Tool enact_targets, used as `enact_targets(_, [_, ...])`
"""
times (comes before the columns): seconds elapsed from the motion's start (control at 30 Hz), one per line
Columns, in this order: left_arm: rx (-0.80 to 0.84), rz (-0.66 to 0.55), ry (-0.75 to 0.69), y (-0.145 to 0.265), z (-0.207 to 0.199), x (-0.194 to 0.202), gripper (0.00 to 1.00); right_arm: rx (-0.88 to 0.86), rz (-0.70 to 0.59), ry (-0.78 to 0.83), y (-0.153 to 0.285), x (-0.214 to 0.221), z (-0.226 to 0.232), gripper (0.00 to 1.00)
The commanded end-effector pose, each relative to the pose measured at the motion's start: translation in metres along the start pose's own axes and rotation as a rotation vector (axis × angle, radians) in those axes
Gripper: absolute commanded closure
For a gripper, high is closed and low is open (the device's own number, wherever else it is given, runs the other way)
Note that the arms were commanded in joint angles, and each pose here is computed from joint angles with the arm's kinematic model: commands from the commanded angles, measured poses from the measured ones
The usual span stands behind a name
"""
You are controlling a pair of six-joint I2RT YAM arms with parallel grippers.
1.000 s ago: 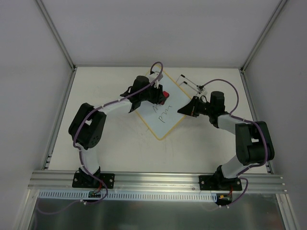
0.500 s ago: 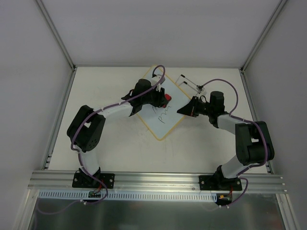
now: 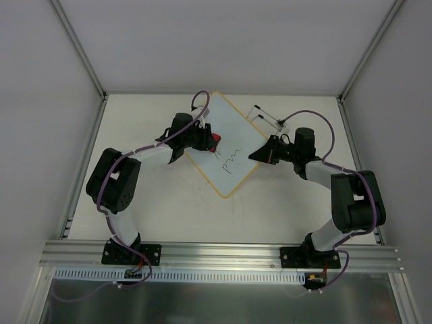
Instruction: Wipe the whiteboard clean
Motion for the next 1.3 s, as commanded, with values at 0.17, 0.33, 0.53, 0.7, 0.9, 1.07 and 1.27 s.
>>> enact_targets(0.17, [0.042, 0.071, 0.076, 0.002, 0.001, 0.034, 1.0, -0.18, 0.041, 0.228, -0.003, -0.015, 0.038, 1.0])
enact_targets(0.33, [0.104, 0.064, 0.04, 0.002, -0.017, 0.033, 1.0, -0.208, 0.06, 0.232, -0.006, -0.022, 0.041, 1.0])
enact_targets(0.53, [0.176, 0.107, 0.018, -0.003, -0.039, 0.05, 1.0, -0.226, 0.063, 0.24, -0.01, -0.031, 0.045, 1.0])
enact_targets(0.7, [0.241, 0.135, -0.008, -0.009, -0.064, 0.058, 1.0, -0.229, 0.065, 0.238, -0.011, -0.034, 0.046, 1.0])
enact_targets(0.9, [0.164, 0.098, -0.007, -0.006, -0.058, 0.05, 1.0, -0.224, 0.067, 0.23, -0.011, -0.031, 0.044, 1.0])
enact_targets(1.07, [0.101, 0.059, 0.039, 0.0, -0.042, 0.046, 1.0, -0.219, 0.064, 0.225, -0.01, -0.03, 0.042, 1.0])
enact_targets(1.27, [-0.02, 0.022, 0.148, 0.013, 0.0, 0.052, 1.0, -0.216, 0.06, 0.224, -0.007, -0.03, 0.041, 1.0])
Point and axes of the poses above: each gripper's point midway between its finger pads, its own y axis back along the fingers, its own z axis along the line the jaws close on, x = y × z, the point moved 9 cm from there along y, back along the fingers, and after that the axes turned 10 degrees about -y, right-handed, at the moved point
